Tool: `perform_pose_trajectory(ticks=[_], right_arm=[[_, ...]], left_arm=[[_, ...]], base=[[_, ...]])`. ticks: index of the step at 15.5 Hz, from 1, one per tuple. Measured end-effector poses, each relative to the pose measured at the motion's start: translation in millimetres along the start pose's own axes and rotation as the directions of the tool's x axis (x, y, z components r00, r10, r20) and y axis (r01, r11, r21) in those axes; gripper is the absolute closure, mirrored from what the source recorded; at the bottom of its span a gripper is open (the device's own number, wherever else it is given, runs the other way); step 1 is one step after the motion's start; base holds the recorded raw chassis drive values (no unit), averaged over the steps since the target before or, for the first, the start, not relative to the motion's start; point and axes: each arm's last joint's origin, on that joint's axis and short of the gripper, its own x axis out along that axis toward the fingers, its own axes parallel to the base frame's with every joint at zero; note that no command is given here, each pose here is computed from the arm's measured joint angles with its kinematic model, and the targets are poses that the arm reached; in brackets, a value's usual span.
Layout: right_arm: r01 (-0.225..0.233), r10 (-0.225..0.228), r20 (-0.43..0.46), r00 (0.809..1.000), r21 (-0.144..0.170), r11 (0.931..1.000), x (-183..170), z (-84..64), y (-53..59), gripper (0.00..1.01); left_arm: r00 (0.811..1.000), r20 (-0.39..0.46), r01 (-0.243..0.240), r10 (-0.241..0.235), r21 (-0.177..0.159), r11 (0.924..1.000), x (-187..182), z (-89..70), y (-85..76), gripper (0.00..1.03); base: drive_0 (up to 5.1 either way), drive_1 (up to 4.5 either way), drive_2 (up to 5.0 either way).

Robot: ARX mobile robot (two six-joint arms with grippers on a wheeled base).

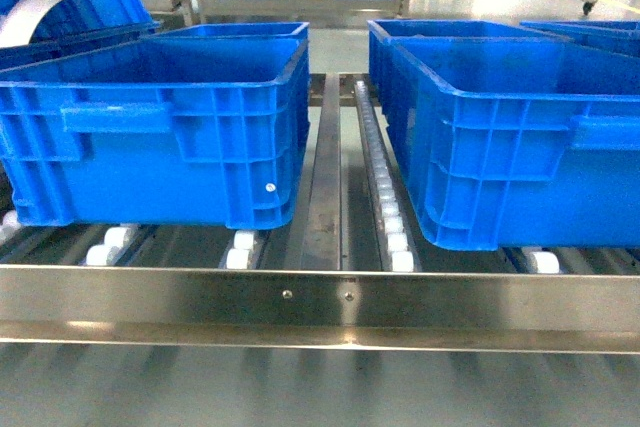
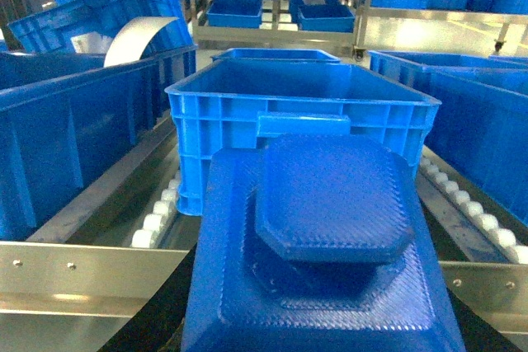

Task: Sort blue parts and orange caps into right shelf containers

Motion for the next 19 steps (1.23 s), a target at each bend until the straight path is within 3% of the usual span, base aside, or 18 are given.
perform_pose_trajectory(ticks=[6,19], right_arm=[[0.000,0.000,0.000,1.000,0.000,1.0000,0.0,0.0,0.0,0.57],[0.000,0.000,0.000,1.000,0.000,1.0000,0.0,0.0,0.0,0.57]], left_arm=[[1.000,0.000,0.000,0.000,0.000,1.0000,0.0,0.0,0.0,0.61],[1.000,0.000,0.000,0.000,0.000,1.0000,0.0,0.0,0.0,0.61]], base=[[0.0,4.26,-4.3],[0.0,0.00,0.0]])
